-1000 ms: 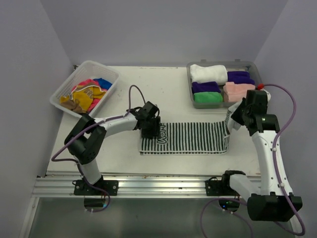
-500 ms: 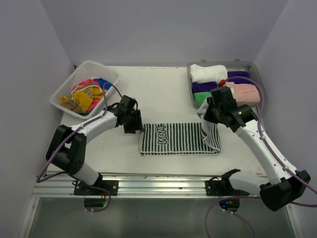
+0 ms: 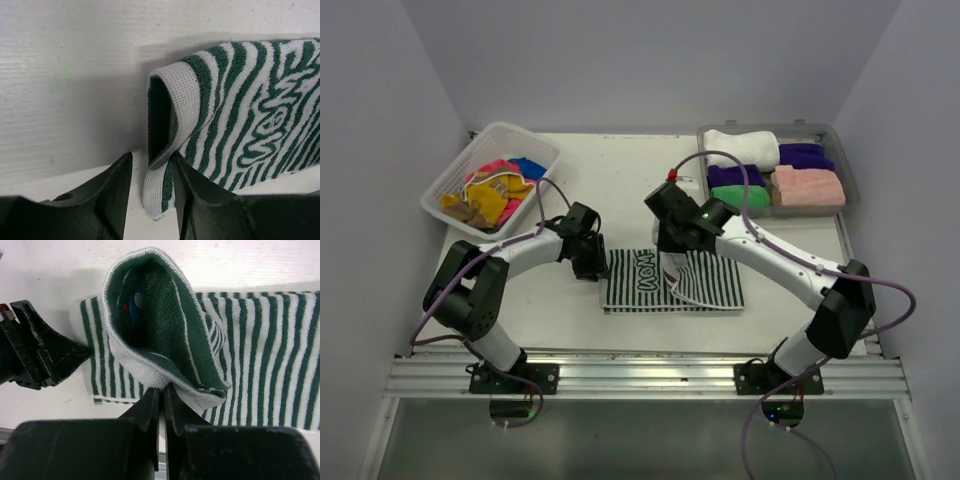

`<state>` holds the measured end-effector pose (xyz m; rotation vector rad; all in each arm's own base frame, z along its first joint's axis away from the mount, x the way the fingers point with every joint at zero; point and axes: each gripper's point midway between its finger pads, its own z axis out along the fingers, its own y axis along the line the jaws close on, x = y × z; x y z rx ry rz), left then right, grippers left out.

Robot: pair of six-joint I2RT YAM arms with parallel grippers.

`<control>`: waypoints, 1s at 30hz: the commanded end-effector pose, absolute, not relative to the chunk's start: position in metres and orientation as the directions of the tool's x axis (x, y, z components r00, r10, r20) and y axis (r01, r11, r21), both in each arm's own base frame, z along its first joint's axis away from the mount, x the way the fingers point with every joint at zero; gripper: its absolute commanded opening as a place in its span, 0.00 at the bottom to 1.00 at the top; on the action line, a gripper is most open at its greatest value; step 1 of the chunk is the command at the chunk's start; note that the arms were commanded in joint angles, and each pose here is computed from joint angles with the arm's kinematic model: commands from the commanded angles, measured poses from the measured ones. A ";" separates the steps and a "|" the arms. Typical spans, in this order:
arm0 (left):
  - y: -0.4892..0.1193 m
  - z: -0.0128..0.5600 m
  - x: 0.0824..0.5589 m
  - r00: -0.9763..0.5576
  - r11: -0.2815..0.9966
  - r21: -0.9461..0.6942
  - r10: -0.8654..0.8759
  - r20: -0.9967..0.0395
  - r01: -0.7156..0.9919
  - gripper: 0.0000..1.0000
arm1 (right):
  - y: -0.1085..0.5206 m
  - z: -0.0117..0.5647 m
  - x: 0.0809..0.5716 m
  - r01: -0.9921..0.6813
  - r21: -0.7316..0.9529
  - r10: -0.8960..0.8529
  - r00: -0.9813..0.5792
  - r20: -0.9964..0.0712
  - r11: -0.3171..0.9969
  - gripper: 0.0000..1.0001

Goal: Roll the towels
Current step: Fold the towel

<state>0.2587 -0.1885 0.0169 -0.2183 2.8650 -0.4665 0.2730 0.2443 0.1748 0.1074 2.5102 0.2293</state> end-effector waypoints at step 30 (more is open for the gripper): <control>-0.167 0.034 0.257 -0.951 0.934 -0.340 -0.198 -0.237 -0.110 0.37 | 0.363 0.200 0.270 -0.153 0.312 0.073 -0.792 -0.607 0.938 0.69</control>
